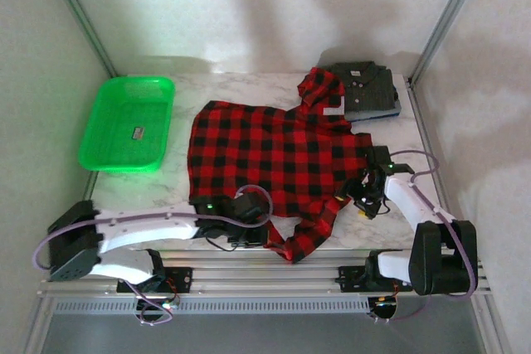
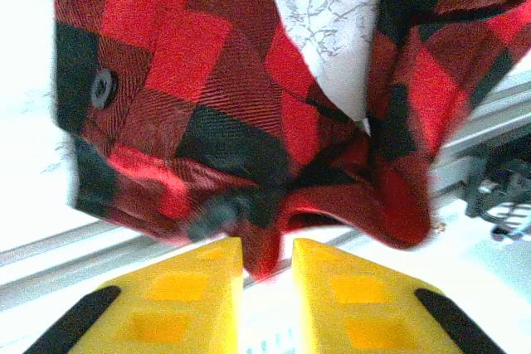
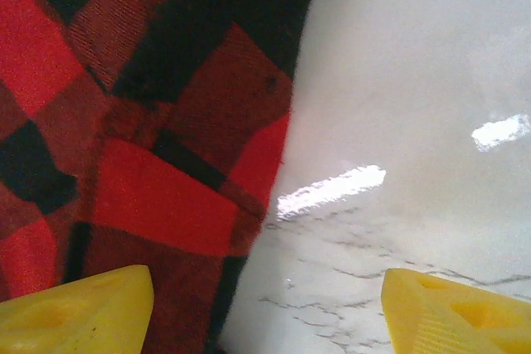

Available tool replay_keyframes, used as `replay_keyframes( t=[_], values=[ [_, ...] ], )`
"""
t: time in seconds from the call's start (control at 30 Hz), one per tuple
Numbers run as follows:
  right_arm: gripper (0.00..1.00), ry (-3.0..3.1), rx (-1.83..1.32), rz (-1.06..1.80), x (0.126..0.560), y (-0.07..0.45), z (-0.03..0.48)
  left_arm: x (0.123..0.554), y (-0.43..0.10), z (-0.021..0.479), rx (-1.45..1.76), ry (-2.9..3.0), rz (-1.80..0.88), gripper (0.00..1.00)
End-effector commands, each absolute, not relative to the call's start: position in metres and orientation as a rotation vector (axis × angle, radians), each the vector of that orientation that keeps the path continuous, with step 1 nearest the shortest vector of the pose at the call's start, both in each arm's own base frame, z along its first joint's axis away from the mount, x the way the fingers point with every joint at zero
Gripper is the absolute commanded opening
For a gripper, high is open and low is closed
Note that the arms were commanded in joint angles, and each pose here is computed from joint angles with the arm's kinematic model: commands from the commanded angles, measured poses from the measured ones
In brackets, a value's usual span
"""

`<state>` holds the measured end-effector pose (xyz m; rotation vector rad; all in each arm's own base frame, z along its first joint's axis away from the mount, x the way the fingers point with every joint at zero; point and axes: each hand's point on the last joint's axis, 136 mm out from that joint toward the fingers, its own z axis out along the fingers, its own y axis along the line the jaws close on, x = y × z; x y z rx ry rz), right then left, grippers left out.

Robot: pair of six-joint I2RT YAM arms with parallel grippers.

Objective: Fold and stack the long sleeve shirts

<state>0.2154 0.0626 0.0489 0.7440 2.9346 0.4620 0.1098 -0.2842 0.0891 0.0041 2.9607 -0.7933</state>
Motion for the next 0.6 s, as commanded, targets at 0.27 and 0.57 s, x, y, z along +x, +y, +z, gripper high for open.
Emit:
replay_keyframes(
  t=[0.27,0.57],
  values=[
    [0.69,2.942,0.503,0.736,0.194,0.119,0.108,0.178,-0.205,0.124,-0.49,2.719,-0.839,0.77],
    [0.56,3.139,0.301,0.257,0.188,0.123,0.087,0.258,-0.175,0.086,-0.533,2.743,-0.362,0.82]
  ],
)
